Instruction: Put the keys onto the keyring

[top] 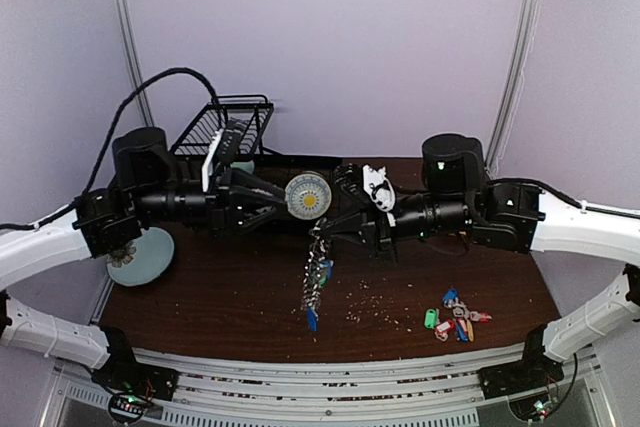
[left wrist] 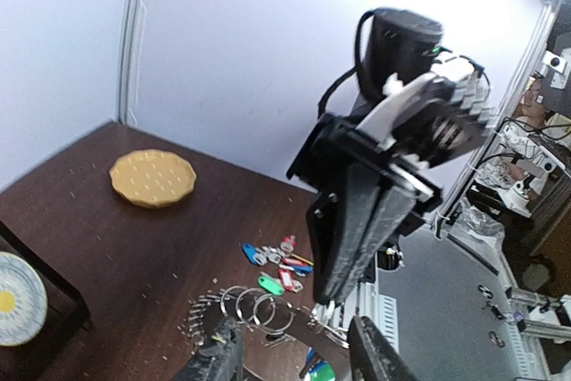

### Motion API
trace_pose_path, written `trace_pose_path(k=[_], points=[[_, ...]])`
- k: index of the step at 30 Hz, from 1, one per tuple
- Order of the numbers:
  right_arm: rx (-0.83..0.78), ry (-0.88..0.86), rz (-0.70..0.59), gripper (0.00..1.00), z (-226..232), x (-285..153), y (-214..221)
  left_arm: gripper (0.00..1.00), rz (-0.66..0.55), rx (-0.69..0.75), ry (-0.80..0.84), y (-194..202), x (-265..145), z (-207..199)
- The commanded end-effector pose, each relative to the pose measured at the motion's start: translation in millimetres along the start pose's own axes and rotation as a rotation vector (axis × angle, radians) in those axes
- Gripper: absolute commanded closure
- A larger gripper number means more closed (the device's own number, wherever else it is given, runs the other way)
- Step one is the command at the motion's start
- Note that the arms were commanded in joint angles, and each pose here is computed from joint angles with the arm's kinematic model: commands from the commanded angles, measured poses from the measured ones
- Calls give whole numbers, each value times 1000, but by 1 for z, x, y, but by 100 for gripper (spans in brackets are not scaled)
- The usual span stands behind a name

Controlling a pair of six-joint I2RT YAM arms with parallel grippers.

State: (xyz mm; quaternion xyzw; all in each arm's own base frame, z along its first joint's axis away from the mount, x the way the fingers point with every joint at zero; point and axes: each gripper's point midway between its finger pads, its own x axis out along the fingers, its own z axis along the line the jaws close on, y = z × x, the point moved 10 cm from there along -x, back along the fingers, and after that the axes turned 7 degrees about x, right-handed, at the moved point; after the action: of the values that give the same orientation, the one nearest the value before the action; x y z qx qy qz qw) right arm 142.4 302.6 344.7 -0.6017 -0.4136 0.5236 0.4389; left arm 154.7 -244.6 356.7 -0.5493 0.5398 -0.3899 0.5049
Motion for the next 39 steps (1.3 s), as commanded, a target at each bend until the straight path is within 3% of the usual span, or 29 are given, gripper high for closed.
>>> trace_pose_path(k=[1,11,20,27,32,39], points=[[60,58,-132,100,-5,-7,-22,63,-100,241,-87,-4,-21,-8],[107,33,-180,100,-1,-6,-22,62,12,465,-131,-3,17,-27],[86,-2,-197,100,3,-5,-24,81,18,466,-135,-3,23,-25],[70,-47,-176,100,7,-3,-23,79,26,468,-198,-2,23,-21],[70,-41,-176,100,6,-2,-23,88,32,477,-132,1,26,-24],[81,-22,-167,100,4,0,-23,84,26,519,-67,3,30,-34]])
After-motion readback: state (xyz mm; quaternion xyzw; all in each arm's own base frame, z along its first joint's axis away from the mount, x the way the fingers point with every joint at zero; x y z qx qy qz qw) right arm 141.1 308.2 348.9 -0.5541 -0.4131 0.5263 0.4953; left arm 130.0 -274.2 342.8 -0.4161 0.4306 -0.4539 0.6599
